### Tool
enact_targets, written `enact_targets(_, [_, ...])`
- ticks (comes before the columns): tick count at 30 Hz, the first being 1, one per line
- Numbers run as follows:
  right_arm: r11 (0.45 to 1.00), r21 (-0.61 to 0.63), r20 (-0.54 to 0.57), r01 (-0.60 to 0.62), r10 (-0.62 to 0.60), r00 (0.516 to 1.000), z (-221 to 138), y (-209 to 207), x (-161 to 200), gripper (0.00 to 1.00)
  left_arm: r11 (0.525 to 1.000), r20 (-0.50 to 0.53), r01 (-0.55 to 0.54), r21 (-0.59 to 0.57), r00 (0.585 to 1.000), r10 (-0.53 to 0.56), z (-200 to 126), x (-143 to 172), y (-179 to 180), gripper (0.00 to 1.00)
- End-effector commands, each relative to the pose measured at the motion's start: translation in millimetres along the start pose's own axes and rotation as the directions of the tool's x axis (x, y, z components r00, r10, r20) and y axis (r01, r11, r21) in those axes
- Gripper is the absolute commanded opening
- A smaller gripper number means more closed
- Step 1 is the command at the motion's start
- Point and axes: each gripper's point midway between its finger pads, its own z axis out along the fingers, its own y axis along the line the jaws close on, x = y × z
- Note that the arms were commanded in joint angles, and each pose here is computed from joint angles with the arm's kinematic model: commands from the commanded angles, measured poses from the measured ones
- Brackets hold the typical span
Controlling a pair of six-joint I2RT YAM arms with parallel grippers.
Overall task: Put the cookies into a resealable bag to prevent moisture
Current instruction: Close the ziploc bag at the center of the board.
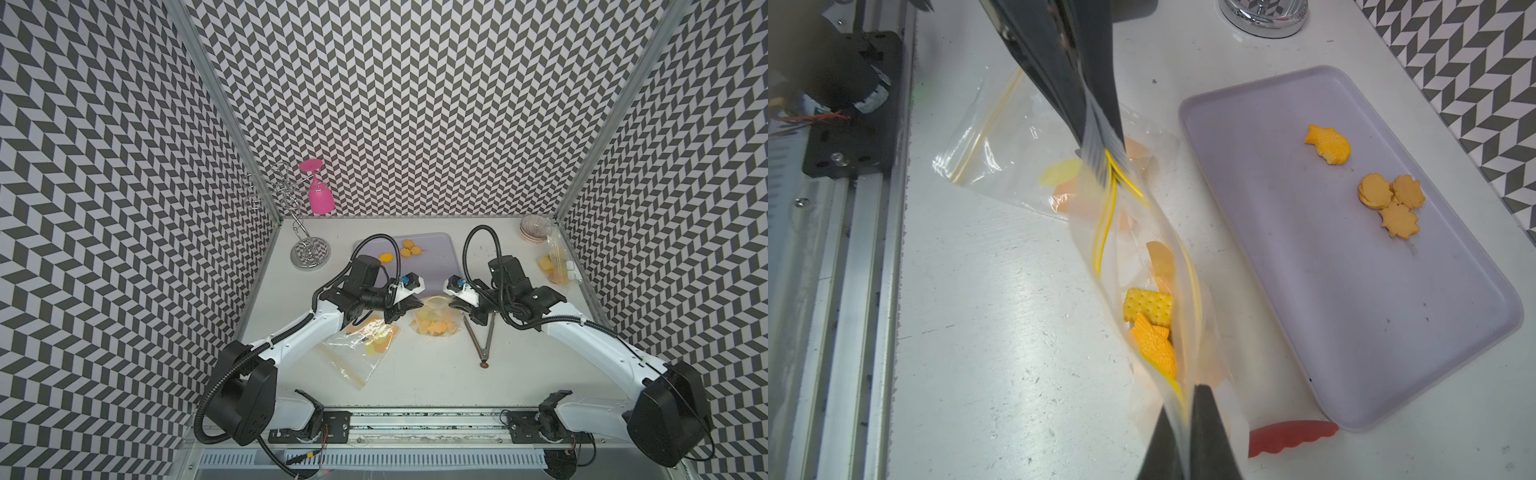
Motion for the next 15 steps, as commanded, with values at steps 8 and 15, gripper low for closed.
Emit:
enact_targets(8, [0.997,-0.019,0.098,0.068,-0.066,0.993,-1.4,2.6,-29.0,0.00,0.998,0.034,-0.048,0.043,0.998,0.046,-4.0,-9.4,-13.0,0.00])
enact_targets(15, [0.996,-0.034,0.132,0.081,-0.076,0.988,0.4,6.2,-37.3,0.00,0.998,0.038,-0.054,0.040,0.998,0.052,-5.2,-11.4,-13.2,0.00])
